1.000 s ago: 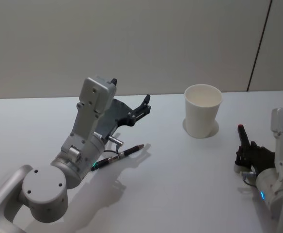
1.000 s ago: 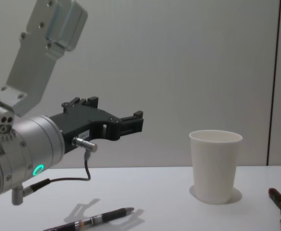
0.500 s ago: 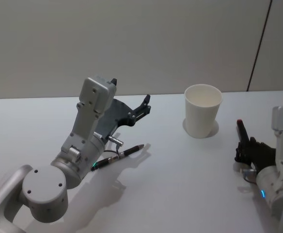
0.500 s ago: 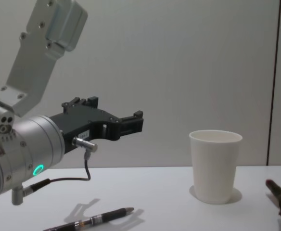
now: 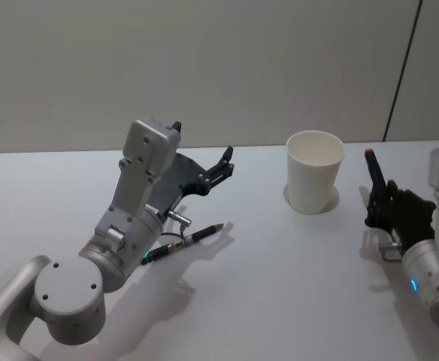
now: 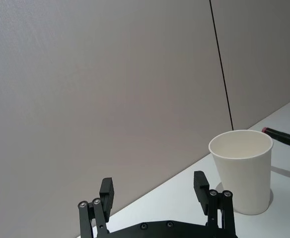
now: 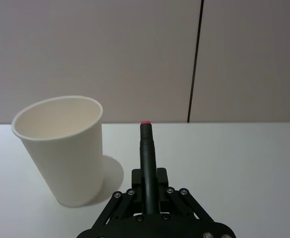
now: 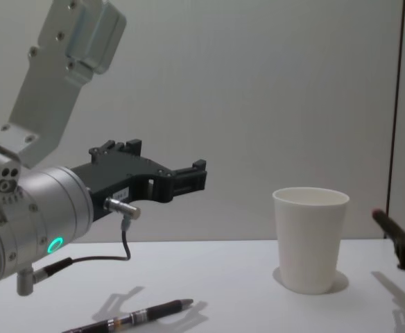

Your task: Place the pen into the pen holder.

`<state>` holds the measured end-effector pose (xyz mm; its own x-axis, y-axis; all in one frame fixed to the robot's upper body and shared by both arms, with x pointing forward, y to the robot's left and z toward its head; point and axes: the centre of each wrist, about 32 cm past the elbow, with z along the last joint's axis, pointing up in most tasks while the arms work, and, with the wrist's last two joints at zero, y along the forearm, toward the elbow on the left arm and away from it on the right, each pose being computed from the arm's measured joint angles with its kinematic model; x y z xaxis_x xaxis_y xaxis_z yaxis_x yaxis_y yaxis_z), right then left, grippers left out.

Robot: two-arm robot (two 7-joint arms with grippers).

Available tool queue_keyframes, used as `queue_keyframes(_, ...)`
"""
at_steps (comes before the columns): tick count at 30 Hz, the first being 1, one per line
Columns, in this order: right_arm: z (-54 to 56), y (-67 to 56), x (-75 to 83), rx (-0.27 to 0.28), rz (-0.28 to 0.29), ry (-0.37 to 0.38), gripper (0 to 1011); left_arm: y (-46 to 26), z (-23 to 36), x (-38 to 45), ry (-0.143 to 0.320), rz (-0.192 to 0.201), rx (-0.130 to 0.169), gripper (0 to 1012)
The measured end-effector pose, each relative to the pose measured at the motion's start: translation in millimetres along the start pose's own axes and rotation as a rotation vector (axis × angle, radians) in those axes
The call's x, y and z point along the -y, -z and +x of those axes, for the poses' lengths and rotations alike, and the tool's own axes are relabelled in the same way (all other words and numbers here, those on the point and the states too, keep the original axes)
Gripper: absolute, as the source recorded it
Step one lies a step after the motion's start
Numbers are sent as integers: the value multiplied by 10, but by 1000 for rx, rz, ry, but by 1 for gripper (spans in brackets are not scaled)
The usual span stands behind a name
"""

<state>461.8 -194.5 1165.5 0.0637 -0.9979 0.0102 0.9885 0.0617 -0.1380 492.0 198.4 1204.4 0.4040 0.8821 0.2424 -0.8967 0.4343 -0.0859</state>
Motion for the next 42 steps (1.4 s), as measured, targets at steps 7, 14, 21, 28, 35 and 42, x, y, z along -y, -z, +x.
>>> queue_keyframes(7, 65, -66, -33, 52, 124, -52, 166, 0, 0, 0, 0, 0, 0, 1001)
queue_keyframes(14, 109, -125, -78, 97, 220, -98, 166, 0, 0, 0, 0, 0, 0, 1001)
queue_keyframes(21, 159, -198, -165, 154, 328, -154, 166, 0, 0, 0, 0, 0, 0, 1001)
queue_keyframes(28, 199, -255, -296, 210, 405, -203, 166, 0, 0, 0, 0, 0, 0, 1001)
queue_keyframes(35, 205, -266, -423, 240, 431, -239, 166, 0, 0, 0, 0, 0, 0, 1001)
queue_keyframes(42, 180, -258, -569, 256, 441, -272, 166, 0, 0, 0, 0, 0, 0, 1001)
